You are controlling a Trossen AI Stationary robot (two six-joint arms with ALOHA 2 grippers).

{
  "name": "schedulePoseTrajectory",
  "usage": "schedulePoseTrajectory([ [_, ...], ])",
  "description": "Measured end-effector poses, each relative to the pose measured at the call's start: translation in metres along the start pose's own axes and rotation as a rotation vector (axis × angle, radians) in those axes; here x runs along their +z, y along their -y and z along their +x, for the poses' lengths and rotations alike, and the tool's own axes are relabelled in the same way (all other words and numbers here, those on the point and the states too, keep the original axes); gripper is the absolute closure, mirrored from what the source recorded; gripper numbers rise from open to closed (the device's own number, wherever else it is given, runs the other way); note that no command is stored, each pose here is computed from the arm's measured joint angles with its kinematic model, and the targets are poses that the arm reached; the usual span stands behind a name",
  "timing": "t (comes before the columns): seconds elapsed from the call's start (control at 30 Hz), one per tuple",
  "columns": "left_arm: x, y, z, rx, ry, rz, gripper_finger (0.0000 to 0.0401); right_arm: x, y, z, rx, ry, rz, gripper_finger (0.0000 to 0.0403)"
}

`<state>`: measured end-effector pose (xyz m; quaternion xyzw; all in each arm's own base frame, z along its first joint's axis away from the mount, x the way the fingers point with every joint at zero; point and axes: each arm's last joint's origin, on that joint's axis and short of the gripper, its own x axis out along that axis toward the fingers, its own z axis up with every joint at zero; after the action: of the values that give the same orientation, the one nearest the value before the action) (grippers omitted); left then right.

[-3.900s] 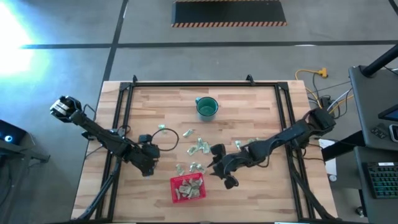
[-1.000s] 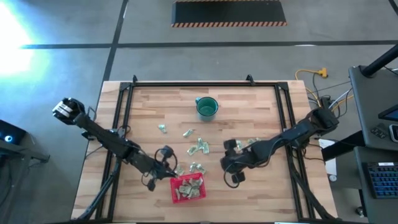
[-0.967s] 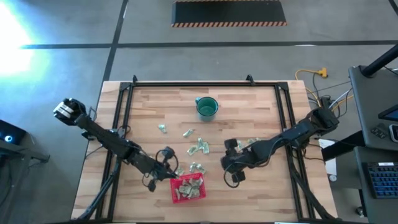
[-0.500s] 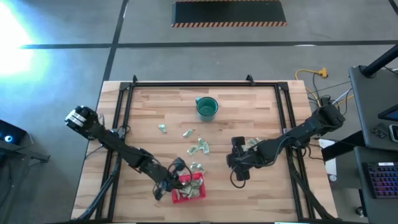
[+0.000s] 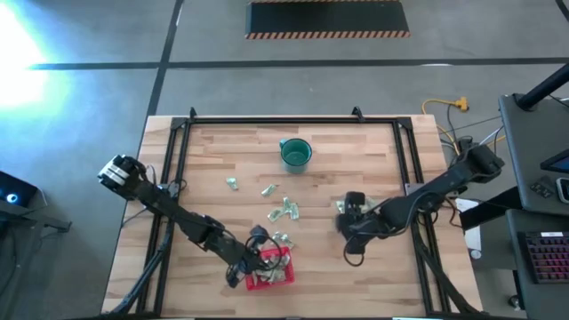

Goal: Pick and place items into bin
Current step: Put the green stevia packet into the red bin

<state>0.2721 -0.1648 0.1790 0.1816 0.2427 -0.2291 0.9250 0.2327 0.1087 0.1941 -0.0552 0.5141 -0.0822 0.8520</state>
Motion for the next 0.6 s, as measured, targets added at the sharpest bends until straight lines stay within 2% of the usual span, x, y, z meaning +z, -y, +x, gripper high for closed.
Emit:
schedulePoseTrajectory([
  [0.37, 0.000, -0.001, 0.000, 0.015, 0.002, -0.001, 0.0279, -0.026, 0.012, 0.000, -0.007, -0.020, 0.134, 0.0324],
  [0.6, 0.004, -0.002, -0.006, 0.016, 0.007, -0.003, 0.0244, -0.039, 0.016, 0.004, -0.020, -0.038, 0.209, 0.0307],
])
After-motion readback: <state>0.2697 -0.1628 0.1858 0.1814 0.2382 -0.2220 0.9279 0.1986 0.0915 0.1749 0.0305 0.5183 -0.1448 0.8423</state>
